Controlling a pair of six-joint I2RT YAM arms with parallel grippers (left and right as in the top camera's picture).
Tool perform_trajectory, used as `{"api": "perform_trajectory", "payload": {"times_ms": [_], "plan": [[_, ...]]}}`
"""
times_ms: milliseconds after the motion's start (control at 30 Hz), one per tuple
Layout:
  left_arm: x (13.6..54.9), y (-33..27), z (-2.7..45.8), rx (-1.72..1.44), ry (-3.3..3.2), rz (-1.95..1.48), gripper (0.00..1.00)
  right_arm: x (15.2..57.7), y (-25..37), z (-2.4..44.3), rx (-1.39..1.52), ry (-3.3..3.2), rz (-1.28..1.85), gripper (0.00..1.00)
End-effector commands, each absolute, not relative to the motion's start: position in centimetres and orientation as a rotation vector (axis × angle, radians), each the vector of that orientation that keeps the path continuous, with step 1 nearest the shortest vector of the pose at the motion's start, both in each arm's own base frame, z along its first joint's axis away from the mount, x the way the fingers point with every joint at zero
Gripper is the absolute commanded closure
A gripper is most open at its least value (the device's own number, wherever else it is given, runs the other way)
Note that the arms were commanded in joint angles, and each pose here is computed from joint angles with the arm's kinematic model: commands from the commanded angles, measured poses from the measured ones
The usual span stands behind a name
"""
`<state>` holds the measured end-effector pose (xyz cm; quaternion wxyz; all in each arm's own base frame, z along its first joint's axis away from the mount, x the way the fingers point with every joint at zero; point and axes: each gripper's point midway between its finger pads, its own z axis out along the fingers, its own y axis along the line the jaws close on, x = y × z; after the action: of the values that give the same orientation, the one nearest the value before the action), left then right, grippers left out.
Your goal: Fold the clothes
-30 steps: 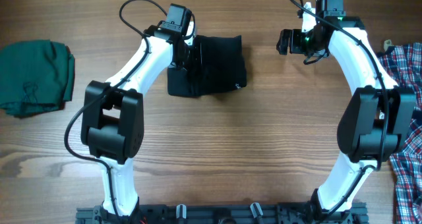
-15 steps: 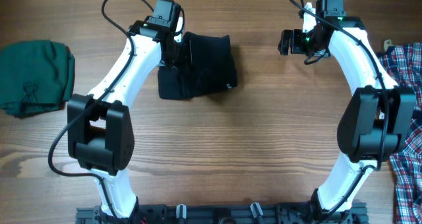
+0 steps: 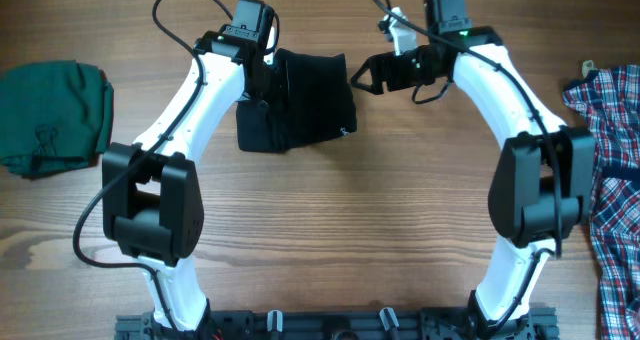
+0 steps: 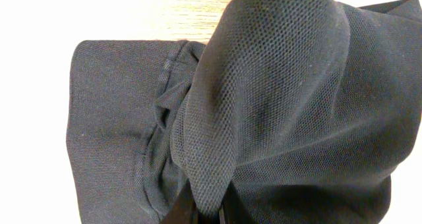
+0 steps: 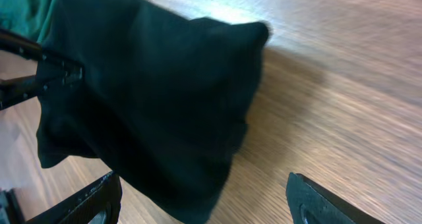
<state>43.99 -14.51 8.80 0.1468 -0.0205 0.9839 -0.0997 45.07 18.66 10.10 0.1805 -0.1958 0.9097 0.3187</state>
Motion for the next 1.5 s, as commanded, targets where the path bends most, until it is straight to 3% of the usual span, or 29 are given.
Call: {"api": "perform_trajectory", "payload": {"times_ms": [0, 367, 467, 500, 567, 633, 733, 800, 1100, 1367, 1400, 1467], "plan": [[44.2, -13.7, 11.5, -0.070, 2.768, -0.279, 0.96, 44.2, 20.2, 7.9, -0.594, 2.579, 1.041, 0.19], [43.5, -12.0, 11.4, -0.096, 2.790, -0.149, 0.96, 41.9, 24.6, 4.9, -0.696, 2.547, 1.310, 0.19], [43.5, -11.8, 11.3, -0.098, 2.791, -0.137, 0.96, 41.6, 25.7, 3.6, -0.734, 2.562, 1.275, 0.41], [43.5, -11.7, 11.2, -0.101, 2.792, -0.126, 0.96, 41.7, 25.8, 3.5, -0.731, 2.570, 1.264, 0.44], [42.7, -11.4, 10.2, -0.103, 2.820, -0.105, 0.96, 41.9, 25.6, 3.2, -0.707, 2.587, 1.243, 0.64], [41.6, -9.9, 8.2, -0.155, 2.854, 0.003, 0.96, 42.4, 25.3, 2.8, -0.648, 2.628, 1.197, 0.76], [40.4, -9.5, 6.2, -0.155, 2.886, 0.025, 0.96, 42.7, 25.2, 2.7, -0.637, 2.631, 1.179, 0.83], [40.1, -8.5, 5.2, -0.178, 2.896, 0.052, 0.96, 42.7, 25.1, 2.7, -0.632, 2.633, 1.176, 0.96], [41.0, -4.9, 2.3, -0.302, 2.920, 0.081, 0.96, 44.6, 19.4, 1.8, -0.400, 2.721, 1.098, 0.95], [41.4, -3.2, -1.4, -0.315, 2.937, 0.241, 0.96, 44.7, 18.8, 1.6, -0.416, 2.724, 1.071, 0.96], [41.4, -3.0, -2.1, -0.321, 2.946, 0.247, 0.89, 44.7, 18.8, 1.6, -0.415, 2.725, 1.071, 0.95], [41.4, -2.6, -2.4, -0.332, 2.949, 0.250, 0.62, 44.7, 18.7, 1.5, -0.414, 2.727, 1.064, 0.95]]}}
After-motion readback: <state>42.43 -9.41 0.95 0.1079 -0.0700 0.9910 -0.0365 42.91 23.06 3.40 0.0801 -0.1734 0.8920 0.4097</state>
